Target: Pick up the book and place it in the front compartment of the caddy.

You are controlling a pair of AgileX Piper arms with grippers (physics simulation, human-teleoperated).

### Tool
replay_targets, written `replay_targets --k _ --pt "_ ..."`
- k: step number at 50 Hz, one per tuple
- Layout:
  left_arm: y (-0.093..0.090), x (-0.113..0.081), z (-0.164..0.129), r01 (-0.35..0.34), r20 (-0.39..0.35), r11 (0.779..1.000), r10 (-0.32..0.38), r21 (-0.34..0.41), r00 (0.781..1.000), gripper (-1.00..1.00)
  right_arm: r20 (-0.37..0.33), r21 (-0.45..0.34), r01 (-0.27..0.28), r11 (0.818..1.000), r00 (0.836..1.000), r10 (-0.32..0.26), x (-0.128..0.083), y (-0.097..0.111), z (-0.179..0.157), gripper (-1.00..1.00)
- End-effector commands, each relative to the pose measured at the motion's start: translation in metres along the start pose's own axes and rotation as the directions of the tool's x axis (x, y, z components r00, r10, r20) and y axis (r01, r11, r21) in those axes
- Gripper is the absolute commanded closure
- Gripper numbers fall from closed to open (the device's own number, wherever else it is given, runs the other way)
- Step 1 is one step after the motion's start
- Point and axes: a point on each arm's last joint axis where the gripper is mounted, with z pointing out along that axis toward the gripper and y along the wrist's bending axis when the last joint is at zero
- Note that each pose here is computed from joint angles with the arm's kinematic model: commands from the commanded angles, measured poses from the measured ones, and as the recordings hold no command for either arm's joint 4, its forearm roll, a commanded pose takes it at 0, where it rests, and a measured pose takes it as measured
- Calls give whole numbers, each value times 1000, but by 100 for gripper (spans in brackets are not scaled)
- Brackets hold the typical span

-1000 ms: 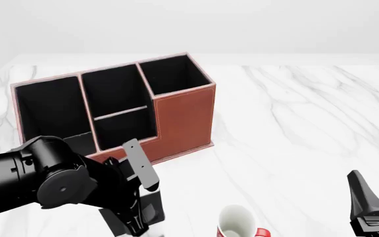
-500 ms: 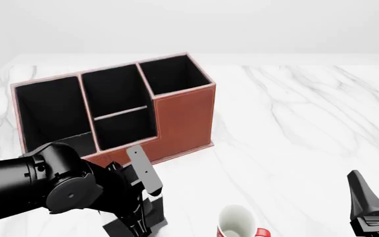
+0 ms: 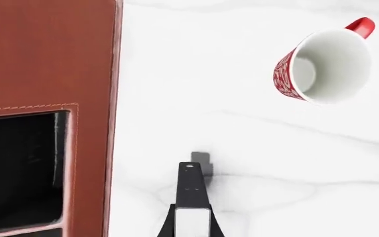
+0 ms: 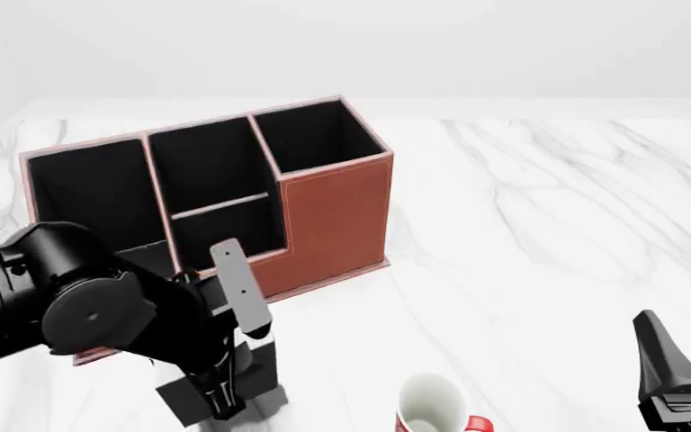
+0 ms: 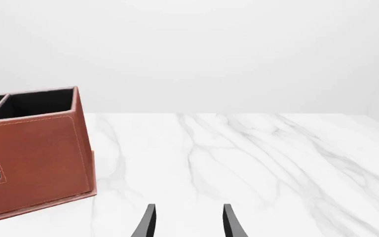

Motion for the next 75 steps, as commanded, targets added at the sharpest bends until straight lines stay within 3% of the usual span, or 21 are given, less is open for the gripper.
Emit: replay_targets --k 1,26,48,75 --pt "15 4 -32 -81 11 996 82 -41 997 100 0 0 -1 1000 1000 1 0 0 0 -100" --pt "48 -24 -116 -160 59 977 170 -138 984 100 0 0 0 1000 1000 0 0 0 0 -100" --pt "81 -48 -142 -183 63 962 200 -203 978 100 0 0 -1 1000 1000 1 0 0 0 -100" --pt "113 -79 -143 -194 71 950 217 -245 974 100 0 0 -1 1000 1000 1 0 0 0 -100"
